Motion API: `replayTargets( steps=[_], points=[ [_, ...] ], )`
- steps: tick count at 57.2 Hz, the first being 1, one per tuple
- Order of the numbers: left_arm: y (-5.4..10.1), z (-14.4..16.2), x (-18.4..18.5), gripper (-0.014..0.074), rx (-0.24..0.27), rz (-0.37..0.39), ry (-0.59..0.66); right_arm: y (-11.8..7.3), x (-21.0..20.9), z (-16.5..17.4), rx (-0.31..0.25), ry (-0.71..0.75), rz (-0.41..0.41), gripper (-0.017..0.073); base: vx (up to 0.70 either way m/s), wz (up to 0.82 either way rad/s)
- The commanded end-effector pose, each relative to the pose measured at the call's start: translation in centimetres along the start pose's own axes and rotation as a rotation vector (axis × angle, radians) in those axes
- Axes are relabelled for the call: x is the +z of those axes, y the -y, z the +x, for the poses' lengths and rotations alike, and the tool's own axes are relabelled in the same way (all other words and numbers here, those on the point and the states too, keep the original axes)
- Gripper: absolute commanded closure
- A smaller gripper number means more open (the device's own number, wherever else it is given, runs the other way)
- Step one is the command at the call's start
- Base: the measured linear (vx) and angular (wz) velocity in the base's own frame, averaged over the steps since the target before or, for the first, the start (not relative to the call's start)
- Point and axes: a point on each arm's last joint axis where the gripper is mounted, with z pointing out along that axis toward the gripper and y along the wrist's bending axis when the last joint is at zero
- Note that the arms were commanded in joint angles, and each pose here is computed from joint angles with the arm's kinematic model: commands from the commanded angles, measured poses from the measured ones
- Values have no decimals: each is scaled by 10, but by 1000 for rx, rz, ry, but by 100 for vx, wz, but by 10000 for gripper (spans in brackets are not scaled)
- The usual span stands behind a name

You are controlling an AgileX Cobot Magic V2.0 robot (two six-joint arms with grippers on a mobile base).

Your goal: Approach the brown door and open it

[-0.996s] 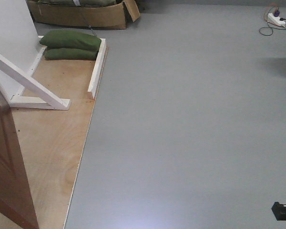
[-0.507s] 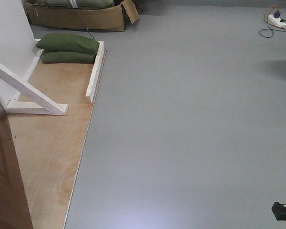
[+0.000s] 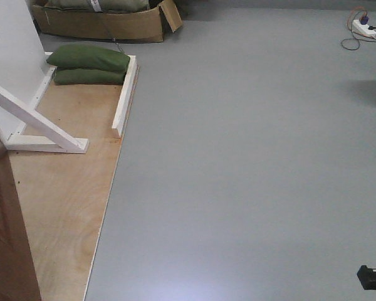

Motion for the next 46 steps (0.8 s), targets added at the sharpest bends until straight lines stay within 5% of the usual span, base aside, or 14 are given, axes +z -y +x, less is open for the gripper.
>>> replayTargets(
  steps=[1,17,34,46],
  points=[
    [1,-14,-3,597,-2,12,111,1,-1,-6,-12,89,9,559,0,0],
    [3,-27,-7,597,-11,11,105,1,-1,-6,-12,89,9,559,0,0],
    [16,-161,-31,597,-25,27,272,1,-1,-6,-12,89,9,559,0,0],
    [21,-256,-15,597,-12,-36,359,1,-1,-6,-12,89,9,559,0,0]
  ],
)
